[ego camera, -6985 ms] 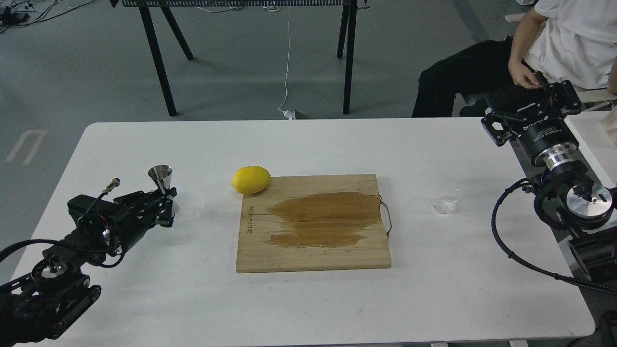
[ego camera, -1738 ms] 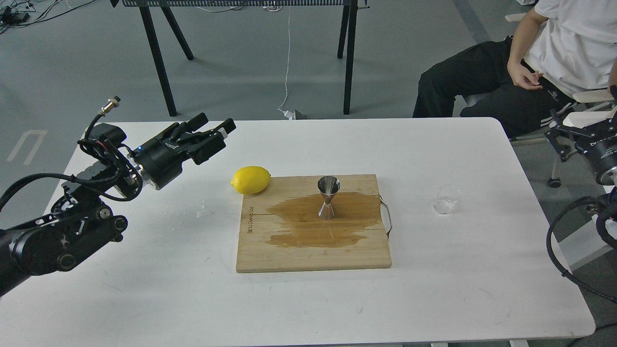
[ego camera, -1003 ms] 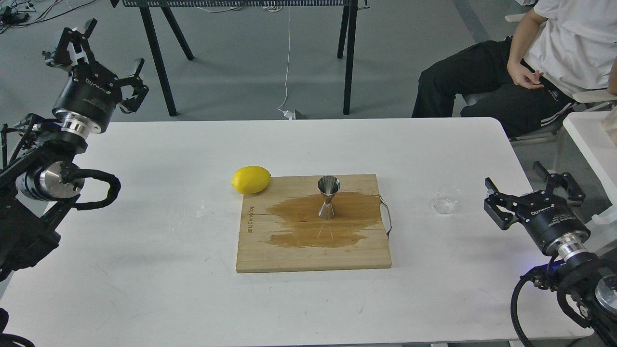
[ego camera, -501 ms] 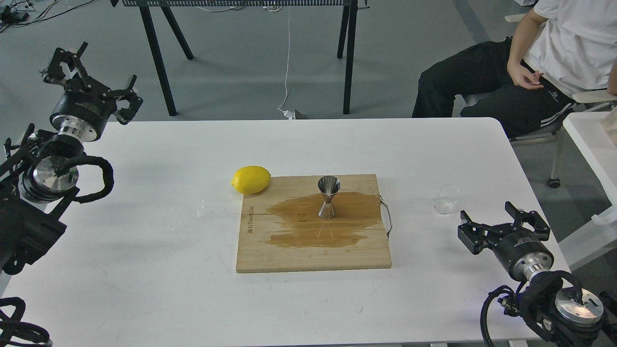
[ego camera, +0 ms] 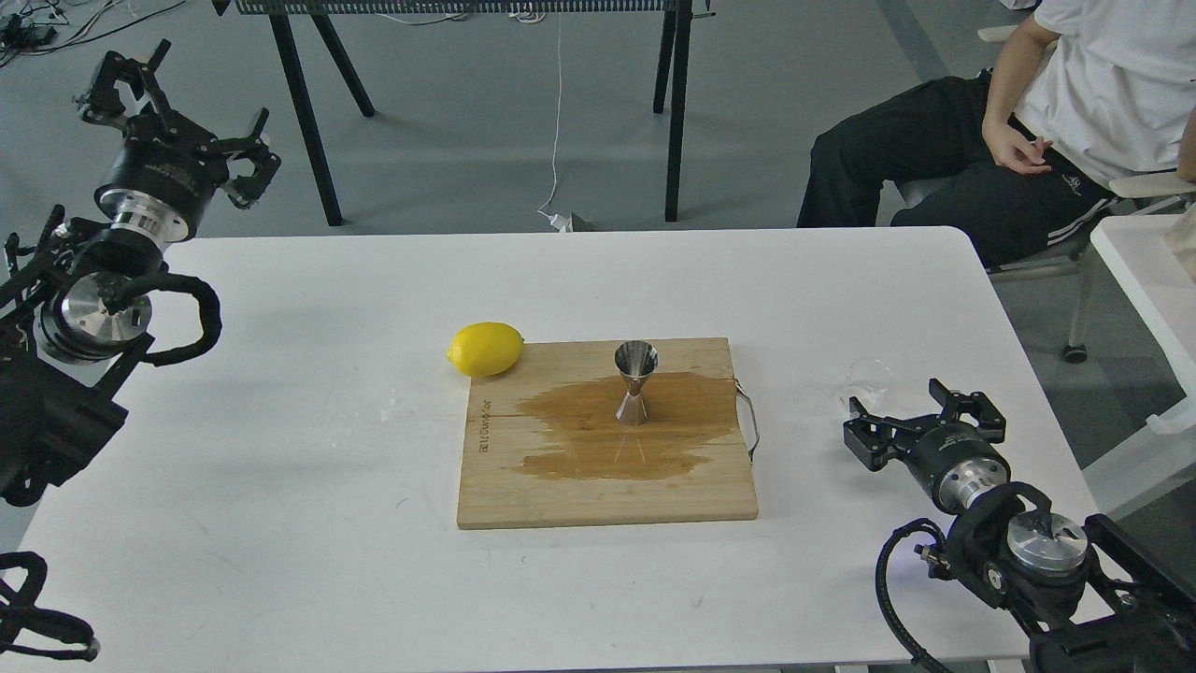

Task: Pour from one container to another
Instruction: 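Move the right gripper to the clear glass cup and grasp it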

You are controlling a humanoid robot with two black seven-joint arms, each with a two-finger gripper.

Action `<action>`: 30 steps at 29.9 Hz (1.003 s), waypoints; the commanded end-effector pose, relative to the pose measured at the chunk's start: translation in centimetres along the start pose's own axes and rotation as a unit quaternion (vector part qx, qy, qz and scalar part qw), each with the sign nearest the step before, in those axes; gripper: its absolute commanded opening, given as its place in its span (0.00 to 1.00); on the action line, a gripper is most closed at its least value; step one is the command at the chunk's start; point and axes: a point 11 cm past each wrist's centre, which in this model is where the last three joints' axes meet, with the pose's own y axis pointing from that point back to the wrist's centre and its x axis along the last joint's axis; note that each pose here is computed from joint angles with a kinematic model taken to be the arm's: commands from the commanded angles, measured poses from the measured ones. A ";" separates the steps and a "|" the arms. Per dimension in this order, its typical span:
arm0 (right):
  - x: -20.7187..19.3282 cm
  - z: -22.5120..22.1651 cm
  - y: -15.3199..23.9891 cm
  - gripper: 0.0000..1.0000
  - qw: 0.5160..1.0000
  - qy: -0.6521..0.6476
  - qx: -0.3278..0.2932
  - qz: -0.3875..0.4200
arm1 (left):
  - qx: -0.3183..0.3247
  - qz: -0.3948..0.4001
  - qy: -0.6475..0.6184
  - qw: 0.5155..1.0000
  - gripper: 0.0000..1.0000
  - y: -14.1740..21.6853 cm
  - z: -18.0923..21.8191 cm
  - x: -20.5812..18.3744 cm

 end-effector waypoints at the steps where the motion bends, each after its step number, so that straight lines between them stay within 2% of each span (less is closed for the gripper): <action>1: 1.1 1.5 -0.7 1.00 1.000 -0.014 -0.010 0.007 | -0.001 0.005 -0.002 1.000 1.00 0.2 -0.1 0.4; 8: 1.1 2.3 -0.8 0.99 1.000 -0.008 -0.017 -0.013 | -0.001 0.004 0.000 1.000 1.00 0.2 -0.3 0.3; 30: 0.7 1.4 -2.7 0.99 1.000 -0.003 0.001 0.001 | 0.000 0.014 -0.007 1.000 1.00 0.6 -0.1 1.1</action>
